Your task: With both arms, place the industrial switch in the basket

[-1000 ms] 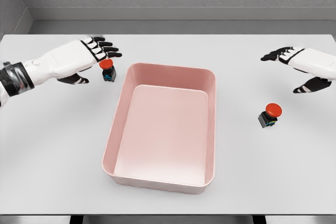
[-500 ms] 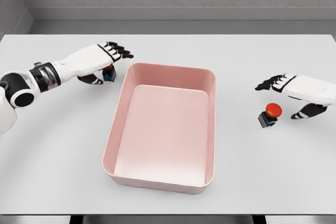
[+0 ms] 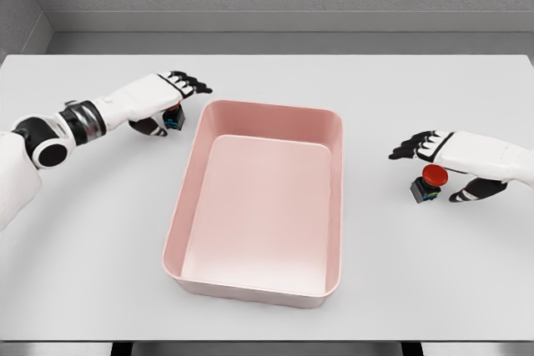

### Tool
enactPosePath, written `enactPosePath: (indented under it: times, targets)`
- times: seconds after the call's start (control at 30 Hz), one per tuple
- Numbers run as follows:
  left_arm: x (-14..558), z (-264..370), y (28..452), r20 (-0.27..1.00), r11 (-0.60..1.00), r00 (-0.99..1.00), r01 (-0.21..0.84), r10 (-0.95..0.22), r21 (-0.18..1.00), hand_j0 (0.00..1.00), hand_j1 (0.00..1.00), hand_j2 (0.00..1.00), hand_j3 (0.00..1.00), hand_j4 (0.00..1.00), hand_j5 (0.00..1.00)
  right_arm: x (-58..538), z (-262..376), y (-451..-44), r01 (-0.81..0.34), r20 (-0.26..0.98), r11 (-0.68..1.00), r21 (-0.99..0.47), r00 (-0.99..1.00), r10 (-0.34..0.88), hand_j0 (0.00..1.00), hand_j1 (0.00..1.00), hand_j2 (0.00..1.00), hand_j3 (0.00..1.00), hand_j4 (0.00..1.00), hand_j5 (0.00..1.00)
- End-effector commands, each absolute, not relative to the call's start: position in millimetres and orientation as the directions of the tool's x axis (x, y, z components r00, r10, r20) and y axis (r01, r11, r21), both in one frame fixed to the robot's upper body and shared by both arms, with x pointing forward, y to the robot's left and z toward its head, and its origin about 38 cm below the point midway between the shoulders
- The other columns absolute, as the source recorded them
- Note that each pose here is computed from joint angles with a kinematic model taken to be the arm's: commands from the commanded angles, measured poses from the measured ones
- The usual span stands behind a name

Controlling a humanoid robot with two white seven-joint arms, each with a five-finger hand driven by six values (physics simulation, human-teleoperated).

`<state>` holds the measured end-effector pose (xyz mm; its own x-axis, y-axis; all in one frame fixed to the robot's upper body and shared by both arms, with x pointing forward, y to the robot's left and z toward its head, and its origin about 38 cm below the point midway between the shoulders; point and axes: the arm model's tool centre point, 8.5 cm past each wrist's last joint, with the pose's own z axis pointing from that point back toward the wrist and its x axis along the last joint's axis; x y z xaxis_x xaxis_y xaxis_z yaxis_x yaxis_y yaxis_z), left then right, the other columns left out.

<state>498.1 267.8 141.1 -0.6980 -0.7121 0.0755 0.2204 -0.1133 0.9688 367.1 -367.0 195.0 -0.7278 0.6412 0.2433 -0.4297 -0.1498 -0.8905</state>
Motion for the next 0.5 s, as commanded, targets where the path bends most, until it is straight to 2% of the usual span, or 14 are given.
enactPosePath:
  times: [0.0, 0.13, 0.2, 0.33, 0.43, 0.47]
  targets:
    - [498.2, 140.9, 267.4, 0.084, -0.104, -0.696, 0.223, -0.713, 0.969, 0.99, 0.99, 0.99, 0.99, 0.99, 0.99, 366.7, 196.1, -365.9, -0.430, 0.248, -0.145, -0.891, -0.728, 0.639, 1.00, 1.00, 1.00, 1.00, 1.00, 1.00]
    - [497.9, 142.0, 272.5, 0.078, -0.108, -0.692, 0.222, -0.718, 0.969, 0.99, 0.99, 0.99, 0.99, 0.99, 0.99, 364.5, 189.9, -365.4, -0.446, 0.260, -0.146, -0.883, -0.724, 0.639, 1.00, 1.00, 1.00, 1.00, 1.00, 1.00]
    - [497.9, 142.0, 272.5, 0.078, -0.108, -0.692, 0.222, -0.718, 0.969, 0.84, 0.84, 0.84, 0.84, 0.84, 0.84, 363.5, 187.0, -366.0, -0.453, 0.265, -0.146, -0.880, -0.721, 0.640, 0.99, 0.99, 0.99, 0.99, 0.99, 0.99]
    - [500.3, 144.2, 275.8, 0.078, -0.106, -0.685, 0.222, -0.724, 0.969, 0.77, 0.77, 0.77, 0.77, 0.77, 0.77, 364.1, 186.7, -366.4, -0.454, 0.263, -0.149, -0.879, -0.720, 0.642, 0.91, 0.91, 0.91, 0.91, 0.91, 0.91]
    - [500.3, 143.7, 277.4, 0.078, -0.107, -0.683, 0.224, -0.727, 0.969, 0.66, 0.66, 0.66, 0.66, 0.66, 0.66, 364.3, 186.4, -366.4, -0.454, 0.264, -0.147, -0.879, -0.720, 0.642, 0.88, 0.88, 0.88, 0.88, 0.88, 0.88]
    - [500.2, 144.3, 277.7, 0.079, -0.104, -0.682, 0.223, -0.727, 0.969, 0.53, 0.53, 0.53, 0.53, 0.53, 0.53, 364.4, 185.2, -366.8, -0.456, 0.265, -0.148, -0.878, -0.718, 0.644, 0.87, 0.87, 0.87, 0.87, 0.87, 0.87]
